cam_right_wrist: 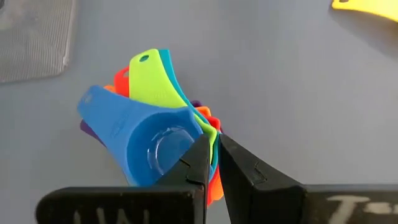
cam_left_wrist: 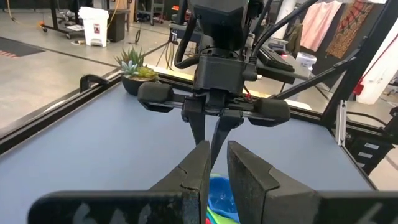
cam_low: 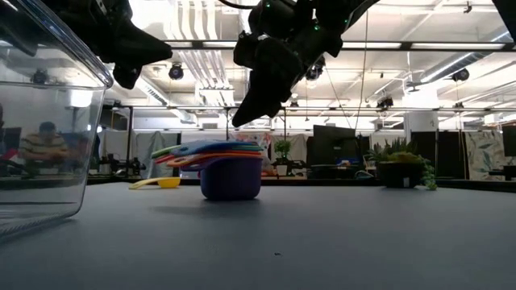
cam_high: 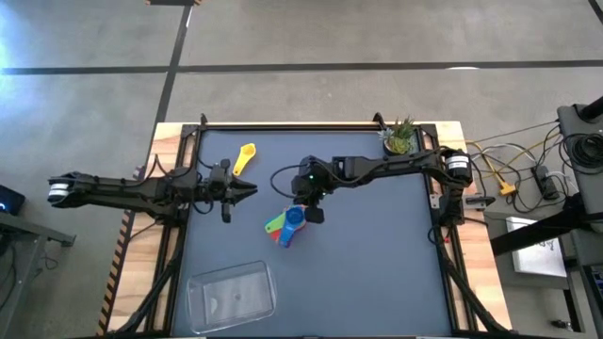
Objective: Nest measuring cups in basket
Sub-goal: Stack the blue measuring cup on top of the light green measuring cup, then stack the yellow measuring cup on top of the blue measuring cup
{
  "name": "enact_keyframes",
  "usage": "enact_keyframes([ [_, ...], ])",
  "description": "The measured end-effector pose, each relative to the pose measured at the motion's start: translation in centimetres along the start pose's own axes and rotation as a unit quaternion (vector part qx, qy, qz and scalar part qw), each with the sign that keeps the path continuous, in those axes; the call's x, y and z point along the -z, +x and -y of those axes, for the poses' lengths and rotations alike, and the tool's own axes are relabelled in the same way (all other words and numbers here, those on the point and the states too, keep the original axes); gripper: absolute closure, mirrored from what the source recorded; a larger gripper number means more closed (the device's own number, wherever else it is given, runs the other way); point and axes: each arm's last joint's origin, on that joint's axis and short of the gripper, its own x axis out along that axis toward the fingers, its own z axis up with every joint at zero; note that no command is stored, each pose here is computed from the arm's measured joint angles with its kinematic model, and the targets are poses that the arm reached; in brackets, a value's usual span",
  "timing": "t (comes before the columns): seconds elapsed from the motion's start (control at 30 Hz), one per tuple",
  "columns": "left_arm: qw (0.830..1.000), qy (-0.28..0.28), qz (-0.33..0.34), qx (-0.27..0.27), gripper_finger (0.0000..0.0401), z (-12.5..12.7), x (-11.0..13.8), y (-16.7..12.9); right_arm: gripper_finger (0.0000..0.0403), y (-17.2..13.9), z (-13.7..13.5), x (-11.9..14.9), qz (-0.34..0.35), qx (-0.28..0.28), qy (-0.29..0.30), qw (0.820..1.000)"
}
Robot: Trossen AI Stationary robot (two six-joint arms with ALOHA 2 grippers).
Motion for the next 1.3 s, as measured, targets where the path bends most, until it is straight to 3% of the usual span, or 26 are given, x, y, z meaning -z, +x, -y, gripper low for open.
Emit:
enact_keyframes([
  [0.23,1.000,-0.008,-0.001,-0.001,0.0363,0.0,0.0,0.0,0.0380,-0.5,-0.1,-0.2,0.004,0.001,-0.015,1.000],
  [0.37,0.999,-0.048,-0.010,-0.012,0.0363,-0.2,0.2,0.0,0.0380,-1.9,-0.4,-0.7,0.019,0.005,-0.028,0.999],
  [0.63,0.989,-0.082,-0.060,-0.111,0.0363,-2.0,0.5,0.0,0.0380,-2.1,-0.4,0.3,0.028,0.009,-0.018,0.999],
  [0.93,0.965,-0.056,-0.157,-0.200,0.0360,-4.0,-1.7,0.6,0.0380,-1.2,-1.6,3.0,0.057,0.003,-0.003,0.998],
  [1.07,0.952,-0.037,-0.201,-0.230,0.0328,-5.2,-1.8,1.5,0.0380,-2.9,-2.4,4.2,0.099,0.003,0.002,0.995],
  [1.3,0.932,-0.024,-0.247,-0.264,0.0225,-7.3,-2.5,3.7,0.0380,-7.1,-3.8,7.6,0.180,0.045,0.010,0.983],
])
